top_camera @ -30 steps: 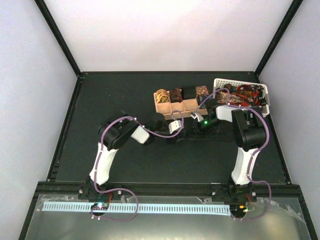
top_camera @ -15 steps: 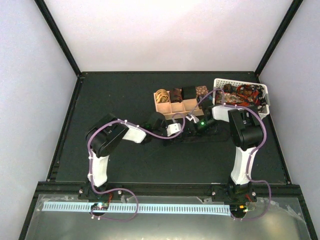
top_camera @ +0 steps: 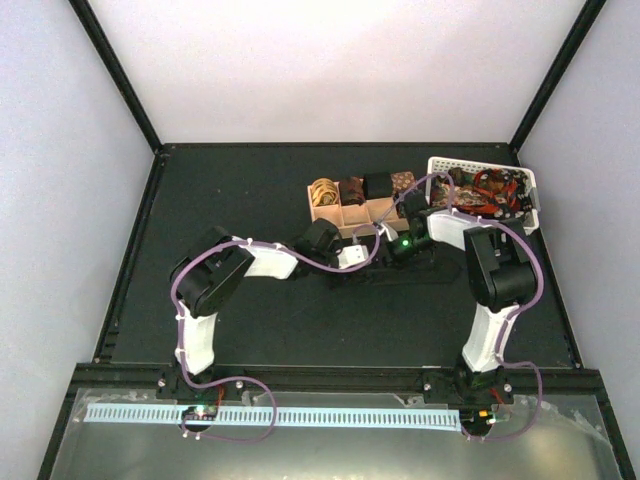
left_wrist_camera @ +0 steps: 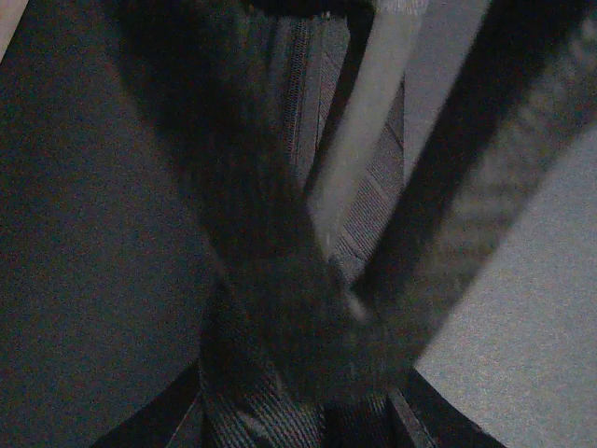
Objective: Roll the ties
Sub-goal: Roll the tie at the center of the board.
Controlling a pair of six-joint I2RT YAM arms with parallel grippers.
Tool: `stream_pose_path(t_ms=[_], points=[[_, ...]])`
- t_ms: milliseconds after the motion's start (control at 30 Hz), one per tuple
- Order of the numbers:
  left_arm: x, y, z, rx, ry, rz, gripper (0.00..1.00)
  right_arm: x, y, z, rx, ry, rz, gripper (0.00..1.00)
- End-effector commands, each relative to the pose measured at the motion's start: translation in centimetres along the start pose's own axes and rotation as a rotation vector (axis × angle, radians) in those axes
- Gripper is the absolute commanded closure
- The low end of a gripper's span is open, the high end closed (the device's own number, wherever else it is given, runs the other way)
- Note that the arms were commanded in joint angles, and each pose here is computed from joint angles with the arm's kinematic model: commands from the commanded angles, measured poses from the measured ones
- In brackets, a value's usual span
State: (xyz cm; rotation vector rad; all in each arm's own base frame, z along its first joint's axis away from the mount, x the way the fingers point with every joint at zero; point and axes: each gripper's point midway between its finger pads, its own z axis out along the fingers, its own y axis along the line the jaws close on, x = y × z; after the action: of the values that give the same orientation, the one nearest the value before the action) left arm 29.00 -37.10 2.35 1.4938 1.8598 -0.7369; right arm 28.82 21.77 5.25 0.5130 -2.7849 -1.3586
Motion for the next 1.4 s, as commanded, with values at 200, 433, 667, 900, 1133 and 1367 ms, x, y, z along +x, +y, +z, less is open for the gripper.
stream_pose_path(t_ms=[200, 433, 667, 900, 1133, 1367], points=[[4.5, -0.5, 0.2, -0.007, 0.187, -0.046, 0.67, -0.4, -1.8, 2.0, 0.05, 0.011, 0.021, 0.75], [4.5, -0.3, 0.3, -0.012, 0.196, -0.045, 0.64, 0.2, -2.4, 1.7, 0.073, 0.017, 0.018, 0.99], [3.5, 0.1, -0.2, -0.023, 0.126, -0.06, 0.39, 1.1, -3.9, 0.8, 0.036, 0.028, 0.077, 0.99], [0.7, 0.3, -1.0, -0.013, -0.044, -0.048, 0.29, 2.1, -5.0, 0.3, 0.005, 0.048, 0.114, 0.99], [-2.1, 0.2, -0.9, 0.011, -0.198, -0.015, 0.22, 3.2, -5.9, -0.4, 0.063, 0.056, 0.102, 0.99], [-2.8, -0.9, 0.6, 0.085, -0.247, -0.009, 0.16, 3.3, -7.2, -1.0, 0.165, 0.044, 0.073, 0.99]])
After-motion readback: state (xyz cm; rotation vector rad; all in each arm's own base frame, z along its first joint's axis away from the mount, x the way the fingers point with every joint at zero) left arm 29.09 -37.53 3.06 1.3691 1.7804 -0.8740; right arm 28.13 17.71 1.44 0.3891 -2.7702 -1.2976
